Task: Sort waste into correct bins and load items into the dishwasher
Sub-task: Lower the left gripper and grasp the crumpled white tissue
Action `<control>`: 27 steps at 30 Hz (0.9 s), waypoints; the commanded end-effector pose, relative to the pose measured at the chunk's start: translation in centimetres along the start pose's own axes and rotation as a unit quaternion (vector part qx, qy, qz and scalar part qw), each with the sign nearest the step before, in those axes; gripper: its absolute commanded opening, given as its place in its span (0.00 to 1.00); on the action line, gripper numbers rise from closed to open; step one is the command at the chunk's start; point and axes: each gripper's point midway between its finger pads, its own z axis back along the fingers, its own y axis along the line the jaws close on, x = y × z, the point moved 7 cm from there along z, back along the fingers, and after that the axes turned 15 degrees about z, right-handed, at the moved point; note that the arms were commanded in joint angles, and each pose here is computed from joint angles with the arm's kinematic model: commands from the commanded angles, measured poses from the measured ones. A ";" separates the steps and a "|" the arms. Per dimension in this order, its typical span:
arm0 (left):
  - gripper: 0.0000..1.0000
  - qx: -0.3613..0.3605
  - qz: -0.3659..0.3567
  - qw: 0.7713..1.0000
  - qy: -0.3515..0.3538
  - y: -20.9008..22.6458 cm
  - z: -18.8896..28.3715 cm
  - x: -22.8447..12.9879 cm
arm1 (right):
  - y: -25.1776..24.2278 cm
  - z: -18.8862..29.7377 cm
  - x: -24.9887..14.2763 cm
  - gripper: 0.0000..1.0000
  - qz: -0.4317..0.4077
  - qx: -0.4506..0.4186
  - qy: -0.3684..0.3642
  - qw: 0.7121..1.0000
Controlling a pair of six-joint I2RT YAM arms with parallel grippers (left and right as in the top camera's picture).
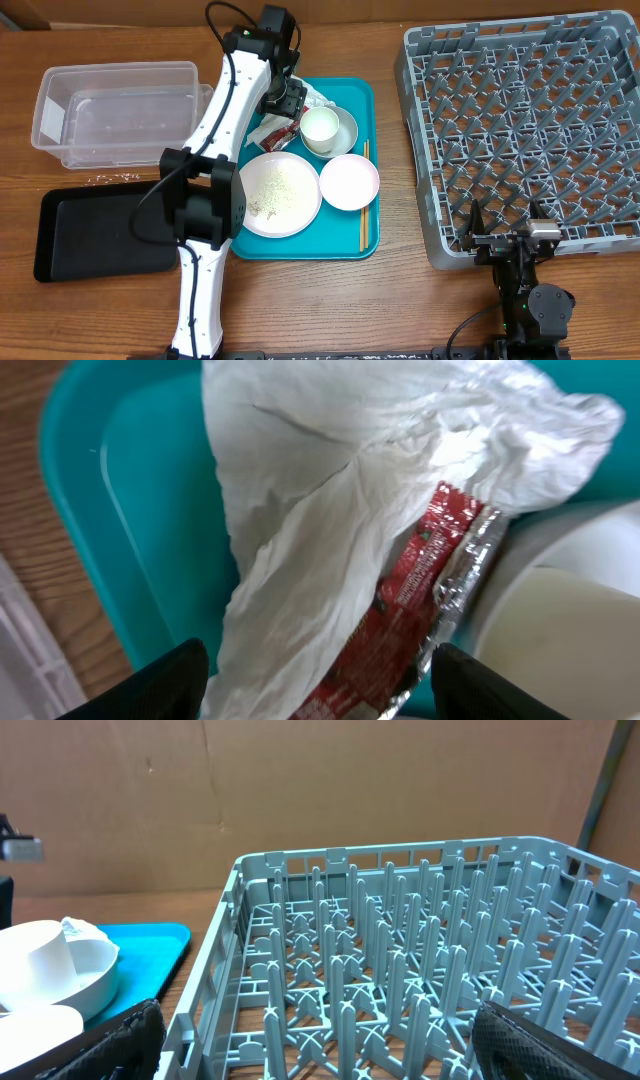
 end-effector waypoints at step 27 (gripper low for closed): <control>0.63 0.009 0.009 1.000 0.018 0.6 -2.5 0.1 | 0.0 0.0 -0.1 1.00 -0.001 0.000 -0.004 1.000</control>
